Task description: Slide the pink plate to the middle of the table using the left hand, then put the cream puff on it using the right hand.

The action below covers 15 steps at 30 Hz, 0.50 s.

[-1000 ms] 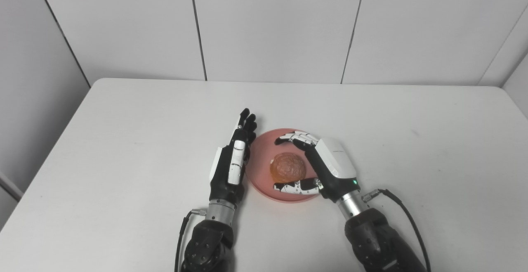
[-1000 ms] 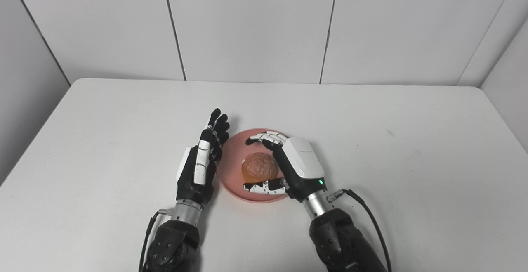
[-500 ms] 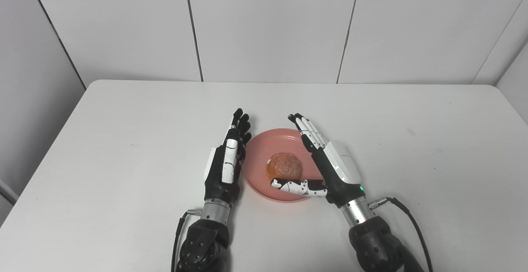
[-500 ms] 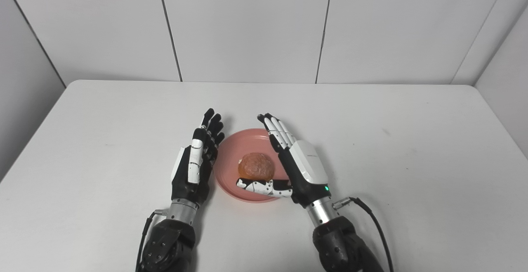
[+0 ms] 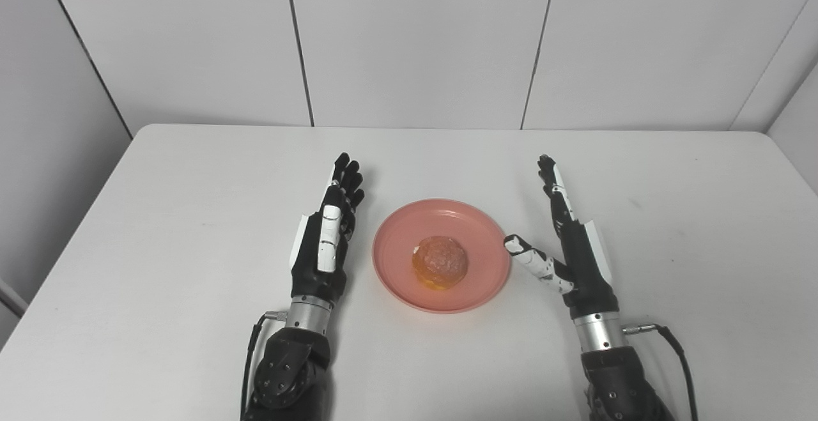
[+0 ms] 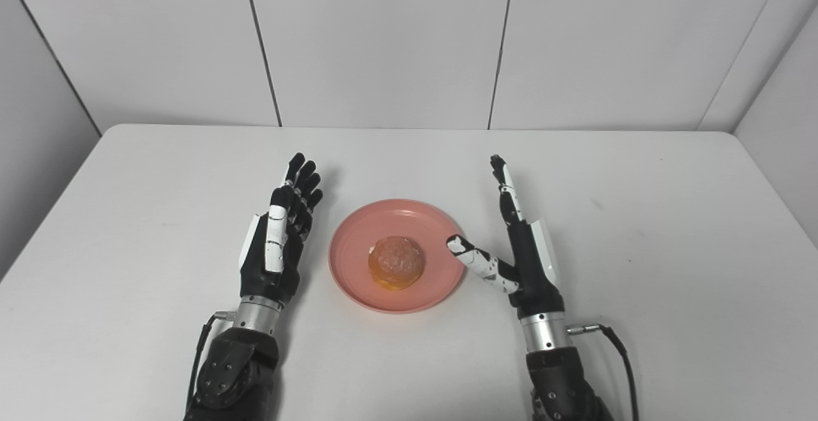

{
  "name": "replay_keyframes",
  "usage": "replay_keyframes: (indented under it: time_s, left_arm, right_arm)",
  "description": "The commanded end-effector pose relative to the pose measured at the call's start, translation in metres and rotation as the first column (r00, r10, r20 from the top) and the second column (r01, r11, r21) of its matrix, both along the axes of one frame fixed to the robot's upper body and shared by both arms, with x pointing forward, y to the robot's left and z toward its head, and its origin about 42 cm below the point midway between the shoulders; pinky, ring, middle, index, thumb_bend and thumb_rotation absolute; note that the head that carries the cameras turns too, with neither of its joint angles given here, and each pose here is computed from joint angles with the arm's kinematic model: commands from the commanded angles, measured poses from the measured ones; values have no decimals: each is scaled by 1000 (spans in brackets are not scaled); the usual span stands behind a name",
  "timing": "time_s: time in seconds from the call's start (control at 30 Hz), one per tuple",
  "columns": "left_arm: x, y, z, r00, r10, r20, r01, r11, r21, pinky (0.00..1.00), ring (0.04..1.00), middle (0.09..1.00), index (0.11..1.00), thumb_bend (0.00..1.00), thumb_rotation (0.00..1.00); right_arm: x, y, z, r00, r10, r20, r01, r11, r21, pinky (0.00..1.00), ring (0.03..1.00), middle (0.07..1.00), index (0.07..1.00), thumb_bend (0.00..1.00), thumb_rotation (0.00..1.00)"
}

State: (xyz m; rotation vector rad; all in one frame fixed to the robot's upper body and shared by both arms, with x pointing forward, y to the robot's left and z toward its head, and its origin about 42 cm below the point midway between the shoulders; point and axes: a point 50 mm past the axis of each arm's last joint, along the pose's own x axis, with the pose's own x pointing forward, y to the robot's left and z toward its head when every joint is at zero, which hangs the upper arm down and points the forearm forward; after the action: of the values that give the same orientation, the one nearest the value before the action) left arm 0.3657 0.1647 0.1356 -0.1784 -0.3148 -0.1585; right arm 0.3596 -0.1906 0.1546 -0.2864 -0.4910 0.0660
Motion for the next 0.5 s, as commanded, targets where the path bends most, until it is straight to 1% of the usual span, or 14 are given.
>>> replay_keyframes:
  time_s: [0.0, 0.03, 0.1, 0.2, 0.27, 0.3, 0.37, 0.47]
  left_arm:
    - [-14, 23, -29, 996, 25, -82, -21, 999, 50, 1000, 1000, 1000, 992, 637, 1000]
    - [-14, 24, -29, 997, 26, -79, -21, 998, 58, 1000, 1000, 1000, 994, 631, 1000]
    - [-13, 27, -30, 997, 22, -70, -17, 997, 76, 1000, 1000, 1000, 999, 613, 1000]
    - [-11, 31, -31, 998, 7, -65, -1, 997, 79, 1000, 1000, 1000, 1000, 608, 1000]
    - [-11, 33, -33, 998, 1, -66, 4, 996, 84, 1000, 1000, 1000, 1000, 616, 1000]
    - [-11, 34, -33, 998, 0, -69, 6, 996, 88, 1000, 1000, 1000, 1000, 631, 1000]
    - [-9, 34, -37, 997, -1, -71, 8, 996, 90, 1000, 1000, 1000, 1000, 629, 1000]
    - [-8, 34, -40, 996, -14, -85, 21, 996, 85, 1000, 1000, 1000, 1000, 623, 1000]
  right_arm:
    - [-12, -1, -18, 998, -27, -53, 30, 997, 71, 994, 1000, 1000, 1000, 699, 872]
    - [-13, -1, -21, 998, -24, -66, 30, 994, 101, 983, 1000, 1000, 1000, 710, 870]
    - [-14, 0, -28, 996, -22, -86, 33, 991, 131, 997, 1000, 1000, 1000, 720, 878]
    - [-16, 1, -35, 993, -23, -118, 40, 989, 142, 1000, 1000, 1000, 1000, 717, 878]
    - [-20, 1, -41, 989, -10, -149, 34, 987, 157, 1000, 1000, 1000, 1000, 678, 915]
    - [-21, 1, -44, 986, -3, -164, 31, 985, 171, 1000, 1000, 1000, 1000, 663, 907]
    - [-20, 2, -51, 979, 14, -205, 29, 979, 202, 1000, 1000, 1000, 1000, 664, 885]
    - [-19, 4, -55, 971, 38, -236, 22, 969, 247, 1000, 1000, 1000, 1000, 673, 852]
